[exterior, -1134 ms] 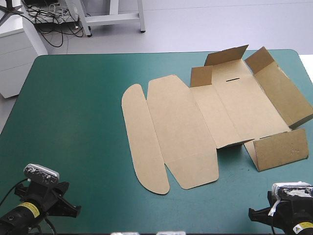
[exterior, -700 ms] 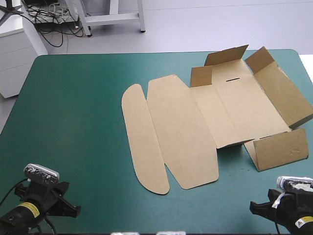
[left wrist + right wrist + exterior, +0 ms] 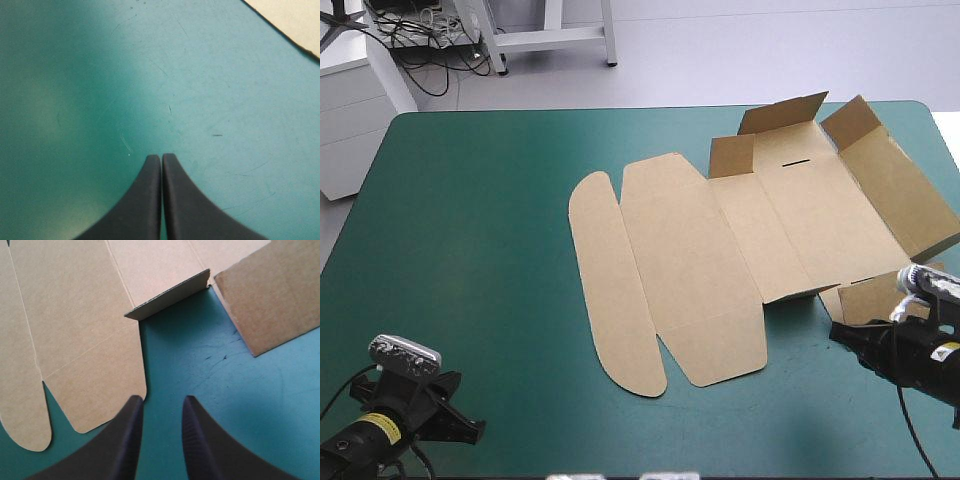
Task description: Fold the box
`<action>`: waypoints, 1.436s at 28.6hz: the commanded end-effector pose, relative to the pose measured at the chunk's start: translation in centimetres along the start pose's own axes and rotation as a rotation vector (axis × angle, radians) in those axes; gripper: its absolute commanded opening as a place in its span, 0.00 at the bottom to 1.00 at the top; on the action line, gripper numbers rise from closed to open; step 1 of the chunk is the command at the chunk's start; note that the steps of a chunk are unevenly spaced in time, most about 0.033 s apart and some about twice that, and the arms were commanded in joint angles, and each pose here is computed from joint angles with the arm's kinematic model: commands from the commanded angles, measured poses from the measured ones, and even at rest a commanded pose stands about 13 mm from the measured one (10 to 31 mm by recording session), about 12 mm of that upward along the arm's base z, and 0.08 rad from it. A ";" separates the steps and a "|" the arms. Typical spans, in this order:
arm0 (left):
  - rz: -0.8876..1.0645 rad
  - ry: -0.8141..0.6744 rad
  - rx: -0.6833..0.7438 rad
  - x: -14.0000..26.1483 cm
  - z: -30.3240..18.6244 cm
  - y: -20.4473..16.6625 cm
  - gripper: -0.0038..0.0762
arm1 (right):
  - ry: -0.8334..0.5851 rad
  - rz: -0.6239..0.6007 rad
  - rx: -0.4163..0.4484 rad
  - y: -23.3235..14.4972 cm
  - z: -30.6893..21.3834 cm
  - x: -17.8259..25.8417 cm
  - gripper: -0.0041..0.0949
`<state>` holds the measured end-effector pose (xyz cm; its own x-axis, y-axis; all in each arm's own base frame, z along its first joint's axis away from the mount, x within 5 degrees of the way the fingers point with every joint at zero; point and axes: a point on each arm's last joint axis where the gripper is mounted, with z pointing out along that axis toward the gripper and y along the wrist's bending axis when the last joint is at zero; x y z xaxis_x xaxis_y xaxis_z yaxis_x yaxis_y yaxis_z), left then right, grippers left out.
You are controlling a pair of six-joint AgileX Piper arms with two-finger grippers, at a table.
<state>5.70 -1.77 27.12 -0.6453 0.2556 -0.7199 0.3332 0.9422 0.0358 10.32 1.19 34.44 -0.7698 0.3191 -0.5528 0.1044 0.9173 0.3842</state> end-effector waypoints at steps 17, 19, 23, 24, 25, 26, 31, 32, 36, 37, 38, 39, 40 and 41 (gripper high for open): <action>-0.013 -0.074 0.009 -1.3 -0.6 0.0 0.04 | 0.201 0.714 -0.249 -1.3 13.3 -8.1 0.60; -0.013 -0.074 0.009 -1.3 -0.6 0.0 0.04 | 0.187 0.709 -0.278 -1.4 14.2 -8.5 0.60; -0.013 -0.074 0.009 -1.3 -0.6 0.0 0.04 | 0.263 0.688 -0.253 -2.1 15.8 -8.1 0.60; -0.013 -0.074 0.009 -1.3 -0.6 0.0 0.04 | 0.288 0.680 -0.242 -2.2 16.1 -7.9 0.60; -0.013 -0.074 0.009 -1.3 -0.6 0.0 0.04 | 0.317 0.680 -0.231 -2.4 16.4 -7.7 0.60; -0.013 -0.074 0.009 -1.3 -0.6 0.0 0.04 | 0.342 0.682 -0.223 -2.5 16.7 -7.5 0.60; -0.013 -0.074 0.009 -1.3 -0.6 0.0 0.04 | 0.365 0.694 -0.200 -2.8 17.2 -7.4 0.60; -0.013 -0.074 0.009 -1.3 -0.6 0.0 0.04 | 0.360 0.694 -0.193 -2.9 17.2 -7.4 0.60; -0.013 -0.074 0.009 -1.3 -0.6 0.0 0.04 | 0.376 0.699 -0.142 -3.2 17.3 -7.1 0.49; -0.013 -0.074 0.009 -1.3 -0.6 0.0 0.04 | 0.386 0.701 -0.123 -3.4 17.3 -7.0 0.44; -0.013 -0.074 0.009 -1.3 -0.6 0.0 0.04 | 0.394 0.700 -0.108 -3.5 17.2 -6.8 0.39; -0.013 -0.074 0.009 -1.3 -0.6 0.0 0.04 | 0.400 0.701 -0.095 -3.5 17.2 -6.8 0.36; -0.013 -0.074 0.009 -1.3 -0.6 0.0 0.04 | 0.405 0.700 -0.084 -3.6 17.2 -6.7 0.32; -0.013 -0.074 0.009 -1.3 -0.6 0.0 0.04 | 0.406 0.693 -0.078 -3.7 17.2 -6.6 0.28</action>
<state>5.69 -1.80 27.12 -0.6462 0.2533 -0.7200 0.3341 0.9420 0.0316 25.82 -0.23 22.53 -0.7096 0.6861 0.1603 0.6302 0.5164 0.5798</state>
